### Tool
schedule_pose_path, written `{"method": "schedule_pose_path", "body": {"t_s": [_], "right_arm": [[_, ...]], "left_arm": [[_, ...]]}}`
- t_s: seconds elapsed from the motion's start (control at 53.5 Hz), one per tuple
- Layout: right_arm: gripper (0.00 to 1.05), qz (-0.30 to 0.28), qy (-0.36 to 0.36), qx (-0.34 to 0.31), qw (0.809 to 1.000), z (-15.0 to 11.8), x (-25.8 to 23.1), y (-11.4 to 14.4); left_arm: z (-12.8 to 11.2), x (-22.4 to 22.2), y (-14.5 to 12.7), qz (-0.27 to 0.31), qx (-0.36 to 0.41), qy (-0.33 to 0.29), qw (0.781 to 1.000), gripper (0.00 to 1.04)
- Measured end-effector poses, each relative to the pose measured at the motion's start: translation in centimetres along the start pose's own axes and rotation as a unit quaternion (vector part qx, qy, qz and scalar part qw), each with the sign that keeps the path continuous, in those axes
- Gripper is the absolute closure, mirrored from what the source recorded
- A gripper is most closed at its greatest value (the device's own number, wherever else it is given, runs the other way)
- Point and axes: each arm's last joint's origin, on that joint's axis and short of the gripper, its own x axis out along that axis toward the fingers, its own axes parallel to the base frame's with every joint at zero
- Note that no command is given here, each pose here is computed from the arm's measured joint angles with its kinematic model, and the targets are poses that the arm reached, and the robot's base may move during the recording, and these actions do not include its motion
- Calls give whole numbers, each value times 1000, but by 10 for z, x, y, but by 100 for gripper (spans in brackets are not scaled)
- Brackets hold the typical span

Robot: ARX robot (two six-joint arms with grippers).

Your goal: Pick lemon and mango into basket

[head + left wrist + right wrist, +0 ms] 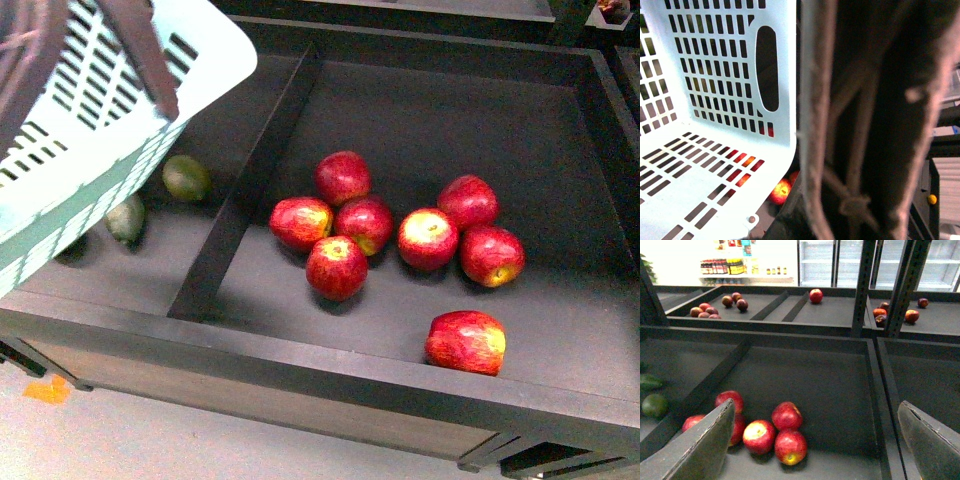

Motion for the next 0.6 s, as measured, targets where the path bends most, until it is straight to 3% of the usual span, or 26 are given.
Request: {"method": "schedule_pose_path", "body": {"t_s": [0.15,0.299,0.598], "right_arm": [[9,-1,0,0,1000,0,0,0],[9,-2,0,0,1000,0,0,0],[9,-2,0,0,1000,0,0,0]], "left_arm": [[-7,51,-29,-16,20,42,999,100],[-51,108,-79,-64,23,153,986,100],[-108,114,-133,-130,14,253,959,100]]}}
